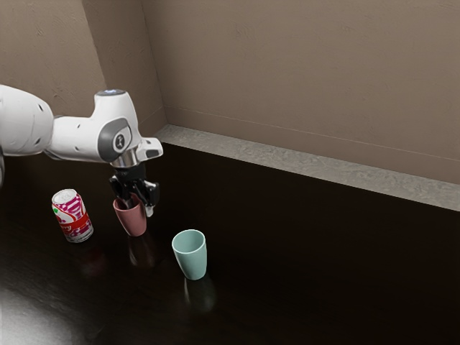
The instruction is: Place the left cup onto the right cup
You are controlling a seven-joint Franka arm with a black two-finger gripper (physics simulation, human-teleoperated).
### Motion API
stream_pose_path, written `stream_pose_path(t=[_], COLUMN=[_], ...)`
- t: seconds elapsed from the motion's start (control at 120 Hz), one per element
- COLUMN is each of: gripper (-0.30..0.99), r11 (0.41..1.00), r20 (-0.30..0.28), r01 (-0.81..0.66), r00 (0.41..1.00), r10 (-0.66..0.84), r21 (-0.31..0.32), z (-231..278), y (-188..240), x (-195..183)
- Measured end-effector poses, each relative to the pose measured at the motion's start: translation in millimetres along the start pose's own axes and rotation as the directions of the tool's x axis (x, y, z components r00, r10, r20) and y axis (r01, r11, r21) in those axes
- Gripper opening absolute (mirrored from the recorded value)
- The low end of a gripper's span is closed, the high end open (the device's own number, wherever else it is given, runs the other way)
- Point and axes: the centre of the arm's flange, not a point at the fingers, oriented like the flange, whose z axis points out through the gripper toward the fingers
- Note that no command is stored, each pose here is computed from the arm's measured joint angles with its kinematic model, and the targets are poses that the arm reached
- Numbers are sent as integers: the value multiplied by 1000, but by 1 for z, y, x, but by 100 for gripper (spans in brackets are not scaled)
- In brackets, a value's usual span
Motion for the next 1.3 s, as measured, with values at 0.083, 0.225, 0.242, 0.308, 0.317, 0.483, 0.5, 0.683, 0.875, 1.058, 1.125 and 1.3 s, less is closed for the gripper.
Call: stream_pose_path(t=[0.083,0.225,0.242,0.308,0.317,0.483,0.5,0.683,0.875,1.058,1.125,1.3], gripper=[28,11,10,4,3,-5,-5,-8,-9,-9,-9,-9], r11=[1000,1000,1000,1000,1000,1000,1000,1000,1000,998,997,992], r20=[-2,-6,-6,-8,-8,-12,-13,-32,-89,-131,-139,-136], r01=[-1,-3,-3,-5,-5,-9,-9,-18,-29,-57,-73,-120], r00=[1000,1000,1000,1000,1000,1000,1000,999,996,990,987,983], r10=[1,3,3,5,5,9,9,18,29,58,75,124], r21=[-1,-2,-2,-2,-2,0,0,6,8,12,18,33], z=[1,1,1,0,0,-1,-1,-13,-55,-104,-118,-141], y=[0,0,0,0,0,0,0,2,7,19,25,46], x=[0,1,1,1,1,2,2,2,-4,-17,-22,-32])
